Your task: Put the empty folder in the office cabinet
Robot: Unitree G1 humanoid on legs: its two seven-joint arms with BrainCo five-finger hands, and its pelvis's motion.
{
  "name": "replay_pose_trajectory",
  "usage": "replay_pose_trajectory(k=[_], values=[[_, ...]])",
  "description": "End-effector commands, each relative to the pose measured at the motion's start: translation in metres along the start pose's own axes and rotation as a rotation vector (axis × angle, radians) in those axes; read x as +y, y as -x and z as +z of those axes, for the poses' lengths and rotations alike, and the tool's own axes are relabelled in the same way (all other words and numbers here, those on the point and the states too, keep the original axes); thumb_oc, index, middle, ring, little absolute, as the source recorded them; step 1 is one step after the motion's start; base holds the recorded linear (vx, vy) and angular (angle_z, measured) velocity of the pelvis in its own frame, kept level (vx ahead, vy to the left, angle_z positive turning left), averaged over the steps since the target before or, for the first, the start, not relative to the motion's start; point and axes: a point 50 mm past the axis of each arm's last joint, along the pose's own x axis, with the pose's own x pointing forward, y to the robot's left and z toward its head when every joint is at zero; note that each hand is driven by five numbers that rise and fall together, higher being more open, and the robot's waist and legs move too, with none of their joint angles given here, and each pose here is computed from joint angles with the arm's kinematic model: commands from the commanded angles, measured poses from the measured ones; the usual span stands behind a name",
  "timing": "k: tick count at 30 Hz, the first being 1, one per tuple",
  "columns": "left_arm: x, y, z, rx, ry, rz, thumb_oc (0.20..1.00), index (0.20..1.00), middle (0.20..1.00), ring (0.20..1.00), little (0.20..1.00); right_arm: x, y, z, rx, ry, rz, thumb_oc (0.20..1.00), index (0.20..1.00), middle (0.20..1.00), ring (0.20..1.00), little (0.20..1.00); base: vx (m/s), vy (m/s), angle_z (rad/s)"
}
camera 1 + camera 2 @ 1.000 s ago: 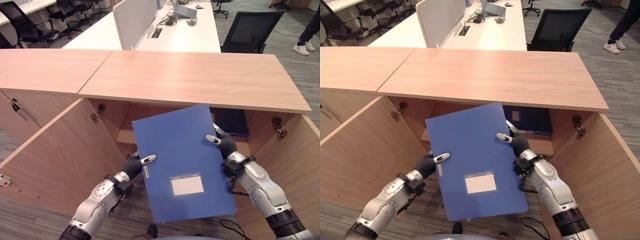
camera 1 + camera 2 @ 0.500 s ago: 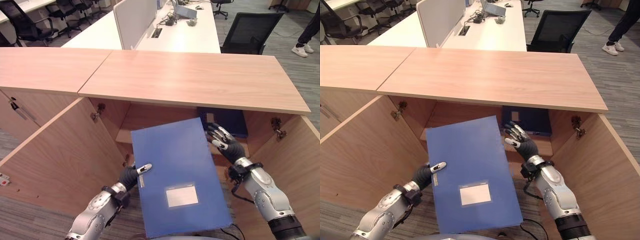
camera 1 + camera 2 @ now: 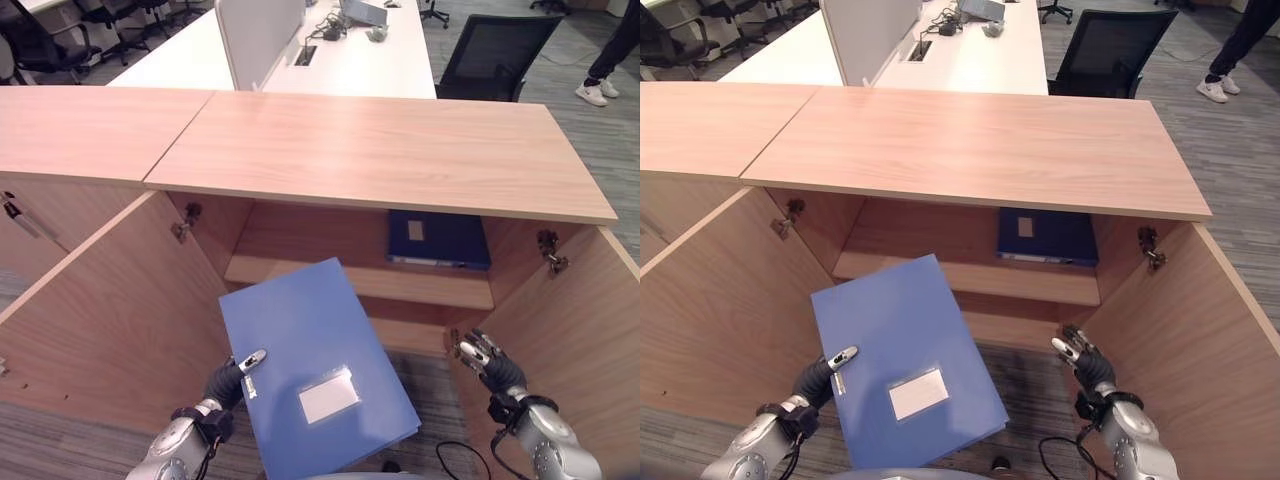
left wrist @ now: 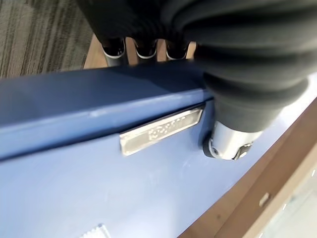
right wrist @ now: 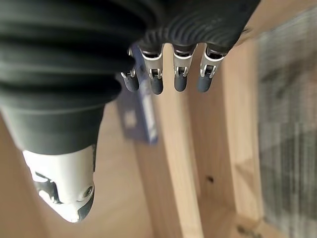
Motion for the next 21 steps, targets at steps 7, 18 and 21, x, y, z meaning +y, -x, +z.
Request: replay_pose_trajectory(k=[7,18,21], values=[[-0.006,-0.014,0.031,-0.173,0.001,0.009,0.200,0.200,0.200,0.200,0.200,0.008,-0.010,-0.001,-0.035,-0.047,-0.007,1.000,1.000,1.000,1.000,1.000,-0.03,0.068,-0.10],[-0.012,-0.023,0.030,-0.203,0.038,0.055,0.200,0.200,0.200,0.200,0.200,0.018,-0.018,-0.023,0.060,-0.039,-0.025,1.000,1.000,1.000,1.000,1.000,-0.01,0.117,-0.23],[-0.011,-0.025,0.029,-0.202,0.045,0.064,0.200,0.200,0.200,0.200,0.200,0.017,-0.020,-0.023,0.064,-0.035,-0.033,1.000,1.000,1.000,1.000,1.000,0.15,-0.021,-0.15]])
